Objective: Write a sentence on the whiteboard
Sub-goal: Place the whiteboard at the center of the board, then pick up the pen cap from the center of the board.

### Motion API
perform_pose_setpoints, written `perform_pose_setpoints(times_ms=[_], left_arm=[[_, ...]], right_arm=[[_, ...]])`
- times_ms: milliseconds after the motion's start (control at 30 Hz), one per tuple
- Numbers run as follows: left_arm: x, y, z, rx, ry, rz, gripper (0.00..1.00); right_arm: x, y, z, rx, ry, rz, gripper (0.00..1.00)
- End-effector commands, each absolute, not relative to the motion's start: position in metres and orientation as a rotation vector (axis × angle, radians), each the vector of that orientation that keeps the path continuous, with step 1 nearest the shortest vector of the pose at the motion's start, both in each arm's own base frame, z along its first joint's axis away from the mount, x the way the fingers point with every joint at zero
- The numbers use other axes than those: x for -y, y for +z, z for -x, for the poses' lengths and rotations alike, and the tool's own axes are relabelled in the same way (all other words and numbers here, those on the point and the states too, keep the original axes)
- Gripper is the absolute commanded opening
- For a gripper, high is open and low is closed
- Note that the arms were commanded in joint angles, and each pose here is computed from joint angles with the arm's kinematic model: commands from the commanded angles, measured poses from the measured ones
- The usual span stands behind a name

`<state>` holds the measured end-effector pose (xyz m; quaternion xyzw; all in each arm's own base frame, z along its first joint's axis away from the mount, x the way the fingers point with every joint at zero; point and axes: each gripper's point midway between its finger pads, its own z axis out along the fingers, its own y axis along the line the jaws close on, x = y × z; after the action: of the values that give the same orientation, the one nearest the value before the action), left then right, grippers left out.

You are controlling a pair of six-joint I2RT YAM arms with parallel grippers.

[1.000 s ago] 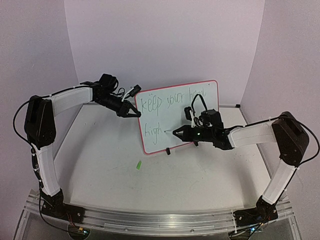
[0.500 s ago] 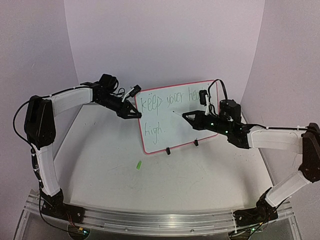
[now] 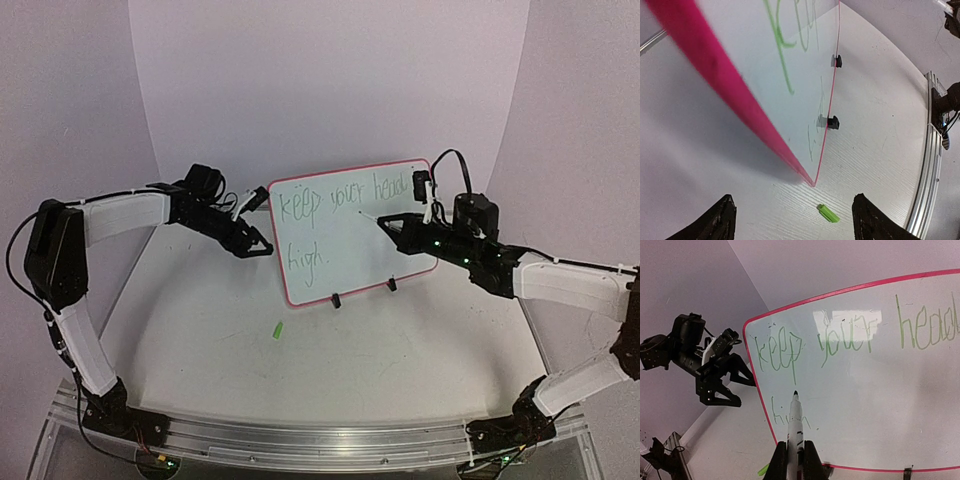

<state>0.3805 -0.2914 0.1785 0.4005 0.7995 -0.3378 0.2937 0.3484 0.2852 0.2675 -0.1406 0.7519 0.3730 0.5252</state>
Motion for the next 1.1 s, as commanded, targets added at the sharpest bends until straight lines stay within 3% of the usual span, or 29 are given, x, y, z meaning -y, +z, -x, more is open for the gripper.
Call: perform_pose_setpoints(times_ms=[0,233,567,933,1067], left_arm=[[0.275,0.206,-0.381,-2.079,-0.812,-0.935,0.79],[0.265,0.196,-0.364,-2.159,-0.731,-0.681,0.83],[0.27,0.134,-0.315,-2.294,-0.71,-0.199,0.76],[0.316,0.079,-0.28,-2.403,-0.509,-0.336,0.71],[0.315,0.07,-0.279,-2.415,-0.438,-0.362,0.6]], right_arm=[[-0.271,0.282,-0.347,-1.765,0.822,0.33,0.0],[-0.254,0.281,-0.341,-1.773,0.766,0.29,0.0],[-0.246,0.258,-0.334,-1.846,0.748,0.259,0.0],[-0.242,0.228,-0.335,-1.945,0.753,0.18,0.0],[-0.241,0.225,-0.334,-1.954,0.756,0.167,0.0]])
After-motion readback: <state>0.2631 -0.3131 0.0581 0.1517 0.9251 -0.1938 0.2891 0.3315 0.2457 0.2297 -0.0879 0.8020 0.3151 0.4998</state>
